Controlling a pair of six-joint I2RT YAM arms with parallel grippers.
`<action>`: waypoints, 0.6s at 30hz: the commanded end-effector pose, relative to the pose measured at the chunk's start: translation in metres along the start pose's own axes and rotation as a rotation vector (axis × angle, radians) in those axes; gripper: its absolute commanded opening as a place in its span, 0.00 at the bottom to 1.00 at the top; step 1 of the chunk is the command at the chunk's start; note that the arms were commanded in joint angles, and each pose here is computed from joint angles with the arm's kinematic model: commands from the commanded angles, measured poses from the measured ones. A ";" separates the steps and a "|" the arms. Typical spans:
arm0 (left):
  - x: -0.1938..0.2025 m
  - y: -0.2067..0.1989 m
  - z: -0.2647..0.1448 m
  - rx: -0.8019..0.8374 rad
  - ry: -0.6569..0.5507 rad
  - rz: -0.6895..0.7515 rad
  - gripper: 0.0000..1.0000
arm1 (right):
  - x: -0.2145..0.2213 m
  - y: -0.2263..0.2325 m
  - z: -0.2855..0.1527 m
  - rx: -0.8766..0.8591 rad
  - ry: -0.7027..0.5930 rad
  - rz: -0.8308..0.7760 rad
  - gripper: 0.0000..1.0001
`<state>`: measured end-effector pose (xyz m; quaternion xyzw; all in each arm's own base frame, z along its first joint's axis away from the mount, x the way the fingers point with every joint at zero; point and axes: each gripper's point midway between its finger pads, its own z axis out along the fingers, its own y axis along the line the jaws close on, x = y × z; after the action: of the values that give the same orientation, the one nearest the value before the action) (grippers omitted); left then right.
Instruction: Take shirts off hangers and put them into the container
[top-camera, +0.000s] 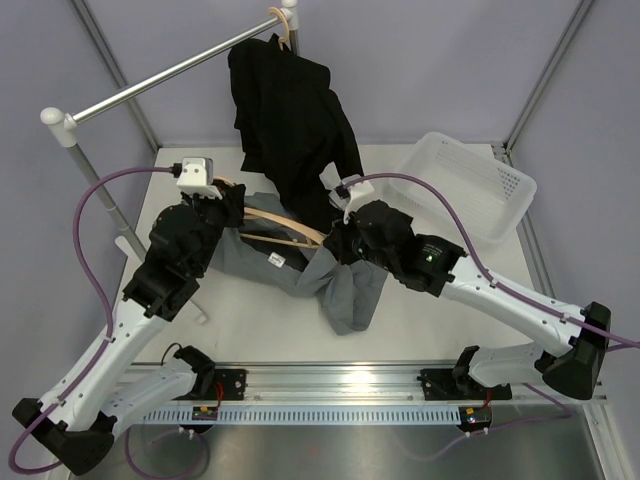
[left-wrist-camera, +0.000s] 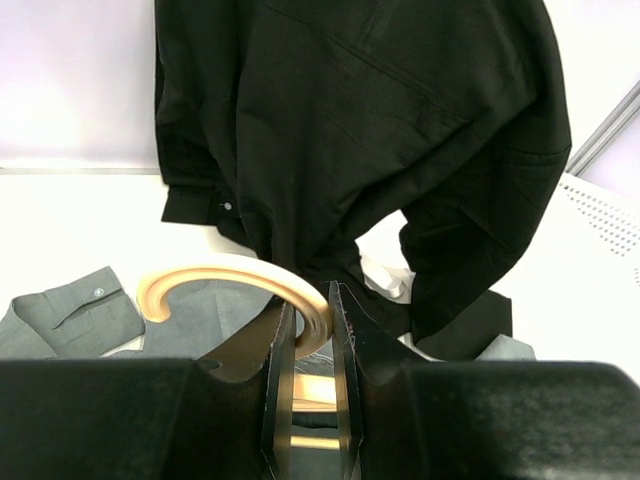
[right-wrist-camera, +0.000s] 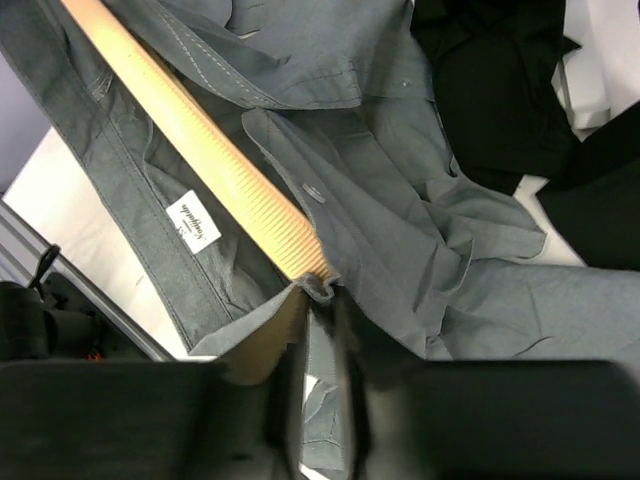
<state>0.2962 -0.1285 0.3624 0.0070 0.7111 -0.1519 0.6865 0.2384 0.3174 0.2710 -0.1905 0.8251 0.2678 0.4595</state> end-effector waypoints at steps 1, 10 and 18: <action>-0.040 -0.007 -0.005 0.033 -0.141 -0.048 0.00 | -0.010 -0.006 -0.007 0.001 -0.054 0.028 0.13; -0.046 -0.001 -0.010 0.013 -0.170 -0.048 0.00 | 0.017 -0.050 -0.019 0.114 -0.018 0.046 0.00; -0.056 -0.007 -0.019 0.055 -0.222 -0.132 0.00 | 0.066 -0.050 -0.014 0.032 0.054 0.071 0.01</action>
<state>0.2867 -0.1241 0.3730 -0.0072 0.6908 -0.1725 0.7022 0.2299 0.2619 0.2187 -0.1609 0.8478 0.2419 0.4437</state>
